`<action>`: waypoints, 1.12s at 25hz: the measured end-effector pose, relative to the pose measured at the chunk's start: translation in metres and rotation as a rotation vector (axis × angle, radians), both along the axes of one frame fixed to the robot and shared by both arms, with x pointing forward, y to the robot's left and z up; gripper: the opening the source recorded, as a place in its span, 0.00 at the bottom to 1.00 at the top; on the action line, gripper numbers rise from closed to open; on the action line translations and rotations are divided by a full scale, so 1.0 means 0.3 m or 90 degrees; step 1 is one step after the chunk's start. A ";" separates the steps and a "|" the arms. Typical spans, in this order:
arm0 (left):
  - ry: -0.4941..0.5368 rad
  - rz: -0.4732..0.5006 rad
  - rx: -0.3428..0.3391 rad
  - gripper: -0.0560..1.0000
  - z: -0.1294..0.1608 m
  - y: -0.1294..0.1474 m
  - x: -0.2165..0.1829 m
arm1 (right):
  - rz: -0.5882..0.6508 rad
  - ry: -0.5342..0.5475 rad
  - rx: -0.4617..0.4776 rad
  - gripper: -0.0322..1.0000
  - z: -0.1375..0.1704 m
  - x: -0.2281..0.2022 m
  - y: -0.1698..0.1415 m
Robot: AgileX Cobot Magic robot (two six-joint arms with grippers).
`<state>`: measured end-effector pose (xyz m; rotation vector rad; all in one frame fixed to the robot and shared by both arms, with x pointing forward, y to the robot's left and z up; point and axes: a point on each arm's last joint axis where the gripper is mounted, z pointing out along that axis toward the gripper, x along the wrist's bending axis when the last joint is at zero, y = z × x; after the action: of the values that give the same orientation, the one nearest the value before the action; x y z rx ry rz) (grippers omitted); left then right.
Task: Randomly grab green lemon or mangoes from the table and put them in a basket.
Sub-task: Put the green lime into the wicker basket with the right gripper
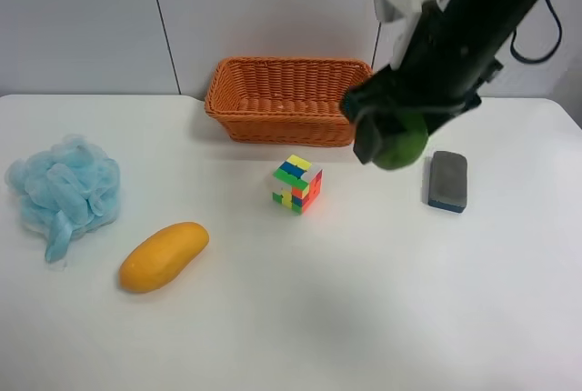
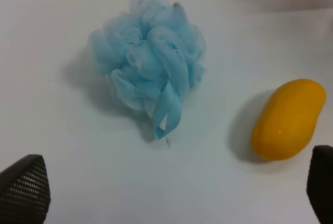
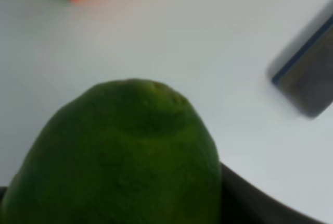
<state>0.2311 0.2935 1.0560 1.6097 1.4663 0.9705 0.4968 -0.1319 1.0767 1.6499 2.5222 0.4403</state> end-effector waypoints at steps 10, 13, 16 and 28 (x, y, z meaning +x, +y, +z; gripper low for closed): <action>0.000 0.000 0.000 0.99 0.000 0.000 0.000 | -0.045 -0.047 -0.011 0.68 0.050 0.340 0.076; 0.000 0.000 0.000 0.99 0.000 0.000 0.000 | -0.056 -0.055 -0.007 0.68 0.007 0.444 0.102; 0.000 0.000 0.000 0.99 0.000 0.000 0.000 | -0.063 -0.062 -0.005 0.68 -0.045 0.524 0.125; 0.000 0.000 0.000 0.99 0.000 0.000 0.000 | -0.090 -0.130 0.029 0.68 -0.332 0.729 0.140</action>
<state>0.2311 0.2935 1.0560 1.6097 1.4663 0.9705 0.7156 -0.0898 0.9772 1.6891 2.2507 0.6222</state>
